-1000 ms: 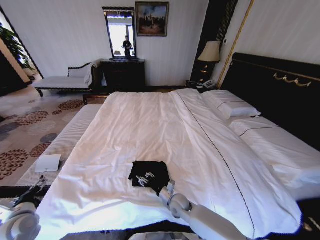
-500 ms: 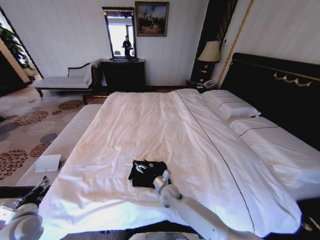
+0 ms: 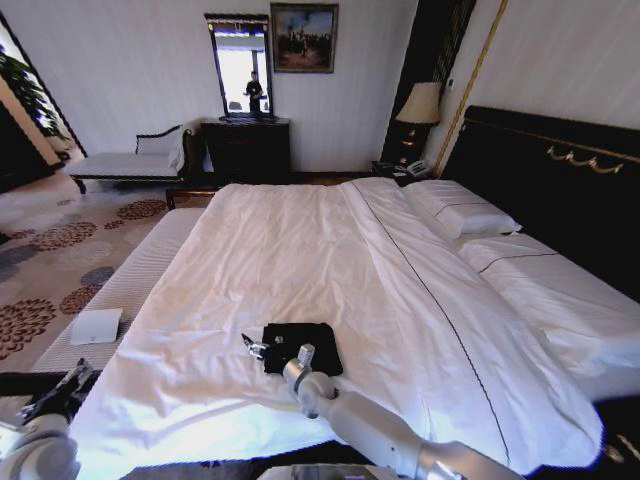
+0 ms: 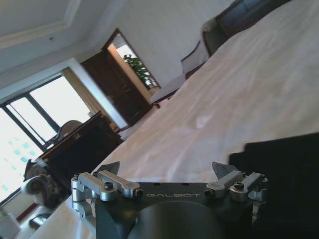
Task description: Fold the clothes on the bed.
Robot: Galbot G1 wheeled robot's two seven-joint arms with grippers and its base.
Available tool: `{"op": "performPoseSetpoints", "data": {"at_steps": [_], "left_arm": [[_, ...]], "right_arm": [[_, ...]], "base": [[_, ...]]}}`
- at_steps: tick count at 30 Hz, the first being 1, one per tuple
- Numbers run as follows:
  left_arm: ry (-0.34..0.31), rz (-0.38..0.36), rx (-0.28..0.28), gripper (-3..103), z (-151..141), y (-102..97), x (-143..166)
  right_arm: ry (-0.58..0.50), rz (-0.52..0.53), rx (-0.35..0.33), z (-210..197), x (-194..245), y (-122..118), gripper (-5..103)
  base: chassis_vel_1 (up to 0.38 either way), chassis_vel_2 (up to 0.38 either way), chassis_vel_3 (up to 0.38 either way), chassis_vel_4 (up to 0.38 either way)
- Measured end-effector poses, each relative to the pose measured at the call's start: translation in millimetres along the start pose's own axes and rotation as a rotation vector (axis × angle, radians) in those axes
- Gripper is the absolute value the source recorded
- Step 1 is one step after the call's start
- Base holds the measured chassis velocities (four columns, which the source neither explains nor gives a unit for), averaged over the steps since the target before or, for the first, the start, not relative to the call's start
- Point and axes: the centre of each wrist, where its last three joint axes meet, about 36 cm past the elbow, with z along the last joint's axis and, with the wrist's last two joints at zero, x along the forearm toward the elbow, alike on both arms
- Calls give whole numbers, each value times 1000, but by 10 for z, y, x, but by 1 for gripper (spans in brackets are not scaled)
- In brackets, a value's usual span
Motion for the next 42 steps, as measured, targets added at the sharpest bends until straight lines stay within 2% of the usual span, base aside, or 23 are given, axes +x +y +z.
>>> {"op": "performPoseSetpoints", "data": {"at_steps": [3, 5, 7, 8, 10, 11, 13, 14, 16, 17, 19, 21, 22, 24, 26, 27, 28, 30, 32, 33, 35, 38, 42], "left_arm": [[-5, 9, -1, 100, -13, -23, 40], [-25, 55, 2, 100, -46, -92, 106], [-34, 78, 6, 100, -64, -123, 131], [-48, 129, 14, 100, -99, -192, 181], [-64, 234, 21, 100, -159, -342, 282], [-75, 300, 13, 100, -182, -433, 329], [-79, 322, 7, 100, -185, -463, 344], [-86, 400, -23, 100, -179, -577, 388], [-74, 477, -59, 100, -125, -735, 435], [-74, 477, -59, 100, -125, -735, 435], [-66, 529, -94, 100, -21, -888, 532], [-73, 534, -102, 100, 1, -908, 550], [-109, 545, -152, 100, 84, -983, 629], [-137, 576, -214, 100, 148, -1052, 777], [-139, 589, -222, 100, 160, -1071, 839], [-135, 610, -230, 100, 180, -1097, 941], [-130, 645, -237, 100, 201, -1134, 1138], [-136, 672, -239, 100, 177, -1162, 1313], [-145, 684, -238, 100, 153, -1171, 1380], [-163, 701, -235, 100, 105, -1182, 1477], [-191, 728, -237, 100, 39, -1180, 1591], [-197, 743, -245, 100, 23, -1160, 1632], [-199, 742, -245, 100, 20, -1159, 1630]], "right_arm": [[-24, -42, 0, -122, 6, 72, 100], [-119, -142, -19, -472, 72, 167, 100], [-157, -169, -20, -610, 89, 183, 100], [-241, -203, -10, -939, 138, 170, 100], [-366, -181, 48, -1569, 339, -21, 100], [-410, -100, 102, -1852, 492, -201, 100], [-420, -59, 121, -1934, 547, -261, 100], [-448, 116, 193, -2173, 800, -508, 100], [-501, 310, 281, -2300, 1225, -799, 100], [-501, 310, 281, -2300, 1225, -799, 100], [-547, 450, 368, -2324, 1722, -933, 100], [-555, 470, 382, -2328, 1807, -940, 100], [-584, 553, 440, -2325, 2141, -948, 100], [-588, 664, 501, -2218, 2532, -888, 100], [-585, 696, 516, -2180, 2633, -848, 100], [-585, 742, 534, -2121, 2775, -752, 100], [-588, 809, 535, -1984, 2954, -533, 100], [-587, 866, 521, -1816, 3081, -286, 100], [-588, 887, 520, -1749, 3129, -178, 100], [-584, 915, 533, -1663, 3194, -10, 100], [-559, 931, 581, -1588, 3271, 157, 100], [-538, 918, 613, -1559, 3294, 208, 100], [-540, 911, 612, -1557, 3281, 207, 100]], "base": [[0, 0, 0, 0], [0, 0, 0, 0], [0, 0, 0, 0], [0, 0, 0, 0], [0, 0, 0, 0], [0, 0, 0, 0], [0, 0, 0, 0], [0, 0, 0, 0], [0, 0, 0, 0], [0, 0, 0, 0], [0, 0, 0, 0], [0, 0, 0, 0], [0, 0, 0, 0], [0, 0, 0, 0], [0, 0, 0, 0], [0, 0, 0, 0], [0, 0, 0, 0], [0, 0, 0, 0], [0, 0, 0, 0], [0, 0, 0, 0], [0, 0, 0, 0], [0, 0, 0, 0], [0, 0, 0, 0]]}}
